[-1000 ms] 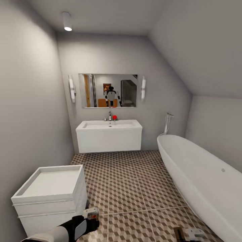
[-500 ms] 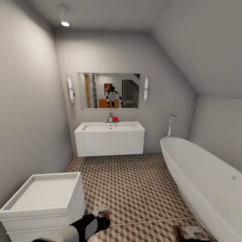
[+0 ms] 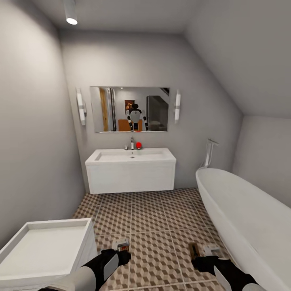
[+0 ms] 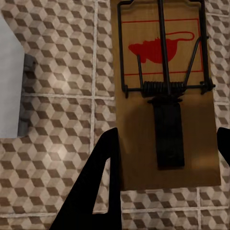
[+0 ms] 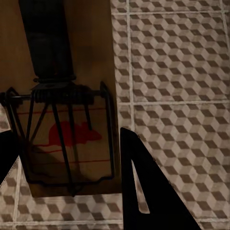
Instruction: Take the four mousetraps from the cabinet in the bathroom and place them on the bathroom floor. Make sure all four end up on the same floor surface, and ensure that at least two of them are either under or directly next to the same bathroom sink.
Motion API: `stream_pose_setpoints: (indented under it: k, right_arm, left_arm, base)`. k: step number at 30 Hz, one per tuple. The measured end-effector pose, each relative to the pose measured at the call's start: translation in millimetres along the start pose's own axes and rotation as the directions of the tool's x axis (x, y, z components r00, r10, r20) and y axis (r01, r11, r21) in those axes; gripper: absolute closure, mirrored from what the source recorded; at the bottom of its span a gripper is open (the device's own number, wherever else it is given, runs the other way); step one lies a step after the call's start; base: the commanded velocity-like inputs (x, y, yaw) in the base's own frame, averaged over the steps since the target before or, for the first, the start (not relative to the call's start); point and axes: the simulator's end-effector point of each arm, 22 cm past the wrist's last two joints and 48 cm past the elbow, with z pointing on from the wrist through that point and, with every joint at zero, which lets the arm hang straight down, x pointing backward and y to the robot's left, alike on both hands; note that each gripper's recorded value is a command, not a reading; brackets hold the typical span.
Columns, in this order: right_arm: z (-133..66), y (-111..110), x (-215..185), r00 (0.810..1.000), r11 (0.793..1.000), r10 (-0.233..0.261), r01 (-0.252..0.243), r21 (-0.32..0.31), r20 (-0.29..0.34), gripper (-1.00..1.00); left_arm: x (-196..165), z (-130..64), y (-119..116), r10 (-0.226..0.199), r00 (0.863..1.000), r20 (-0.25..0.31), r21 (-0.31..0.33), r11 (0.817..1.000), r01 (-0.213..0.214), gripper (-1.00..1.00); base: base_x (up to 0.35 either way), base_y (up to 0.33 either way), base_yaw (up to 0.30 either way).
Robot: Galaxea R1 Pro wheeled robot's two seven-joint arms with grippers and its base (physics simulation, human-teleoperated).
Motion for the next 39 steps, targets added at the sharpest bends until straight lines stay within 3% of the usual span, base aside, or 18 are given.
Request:
stream_pose_setpoints:
  k: [14, 27, 33, 39]
  right_arm:
    - [0.3, 2.1, -2.3, 1.0, 1.0, -0.005, 0.005, -0.002, 0.007, 1.0]
    - [0.6, 2.1, -1.9, 1.0, 1.0, -0.014, 0.014, -0.001, 0.005, 1.0]
    - [0.7, 2.2, -1.9, 1.0, 1.0, -0.016, 0.016, -0.002, 0.005, 1.0]
    - [0.2, 2.3, -2.0, 1.0, 1.0, -0.017, 0.017, -0.002, 0.006, 1.0]
  left_arm:
    - [0.9, 0.4, 0.5, 0.001, 1.0, 0.0, -0.001, 1.0, -0.001, 1.0]
    - [0.6, 0.8, 0.9, 0.002, 1.0, 0.001, -0.003, 1.0, -0.002, 1.0]
    - [-4.7, 1.2, 2.0, -0.004, 0.999, 0.035, -0.006, 1.0, 0.005, 1.0]
    - [-3.6, 1.0, 2.6, -0.006, 0.999, 0.036, -0.007, 1.0, 0.006, 1.0]
  base:
    - [0.298, 0.0, 0.0]
    - [0.025, 0.0, 0.0]
    - [0.013, 0.0, 0.0]
    - [0.28, 0.0, 0.0]
